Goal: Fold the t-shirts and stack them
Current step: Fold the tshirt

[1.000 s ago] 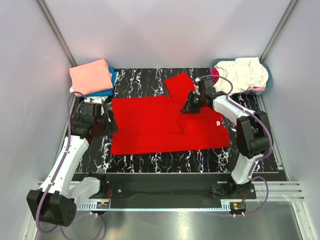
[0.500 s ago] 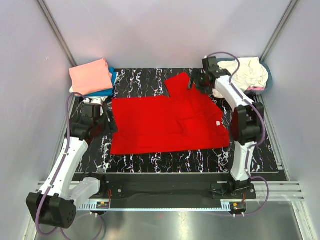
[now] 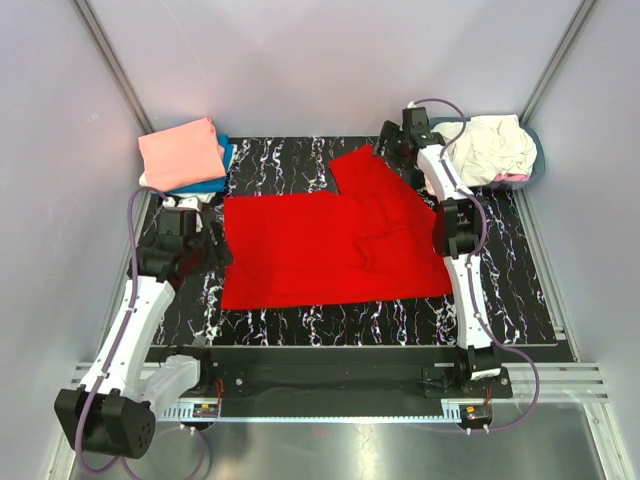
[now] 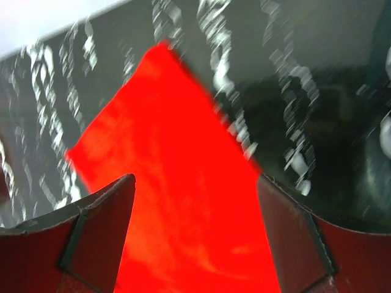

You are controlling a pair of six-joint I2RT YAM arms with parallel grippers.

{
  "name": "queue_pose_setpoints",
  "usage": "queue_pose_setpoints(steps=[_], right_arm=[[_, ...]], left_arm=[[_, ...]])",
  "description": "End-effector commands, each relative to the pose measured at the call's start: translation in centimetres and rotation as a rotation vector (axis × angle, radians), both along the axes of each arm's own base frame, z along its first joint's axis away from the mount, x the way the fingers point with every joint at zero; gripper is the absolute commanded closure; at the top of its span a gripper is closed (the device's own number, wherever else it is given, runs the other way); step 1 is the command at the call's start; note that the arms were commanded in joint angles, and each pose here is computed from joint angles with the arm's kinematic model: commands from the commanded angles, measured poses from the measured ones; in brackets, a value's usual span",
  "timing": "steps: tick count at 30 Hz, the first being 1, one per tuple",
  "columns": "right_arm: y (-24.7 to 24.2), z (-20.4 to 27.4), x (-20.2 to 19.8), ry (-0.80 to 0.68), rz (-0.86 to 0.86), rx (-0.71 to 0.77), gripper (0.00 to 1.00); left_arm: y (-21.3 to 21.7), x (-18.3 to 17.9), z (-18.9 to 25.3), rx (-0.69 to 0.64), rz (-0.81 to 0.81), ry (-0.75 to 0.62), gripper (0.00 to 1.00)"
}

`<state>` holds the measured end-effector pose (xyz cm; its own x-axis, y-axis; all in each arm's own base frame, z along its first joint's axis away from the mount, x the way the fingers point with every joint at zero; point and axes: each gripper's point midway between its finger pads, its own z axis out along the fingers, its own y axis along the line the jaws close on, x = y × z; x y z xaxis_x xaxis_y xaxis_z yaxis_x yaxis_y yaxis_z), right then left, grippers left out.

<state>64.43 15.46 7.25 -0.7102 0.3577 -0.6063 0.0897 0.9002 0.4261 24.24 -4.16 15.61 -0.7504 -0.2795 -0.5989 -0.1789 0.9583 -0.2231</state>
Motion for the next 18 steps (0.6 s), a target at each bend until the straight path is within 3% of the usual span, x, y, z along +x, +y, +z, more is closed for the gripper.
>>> queue_pose_setpoints(steps=[1, 4, 8, 13, 18], right_arm=[[-0.8, 3.4, 4.1, -0.187, -0.023, 0.083, 0.12], [-0.9, 4.1, 5.7, -0.249, -0.028, 0.109, 0.12], [-1.1, 1.4, 6.9, -0.260, -0.054, 0.132, 0.13], [-0.4, -1.9, 7.1, -0.225, -0.055, 0.189, 0.17], [0.4, -2.4, 6.6, -0.183, -0.045, 0.258, 0.21]], left_arm=[[-0.1, 0.9, 0.9, -0.029, -0.018, -0.056, 0.28], [0.2, 1.0, 0.8, -0.038, -0.010, -0.051, 0.28], [0.2, 1.0, 1.0, -0.041, -0.008, -0.063, 0.28], [0.6, 1.0, 1.0, -0.041, 0.008, -0.065, 0.28], [0.8, 1.1, 1.1, -0.048, 0.014, -0.071, 0.28]])
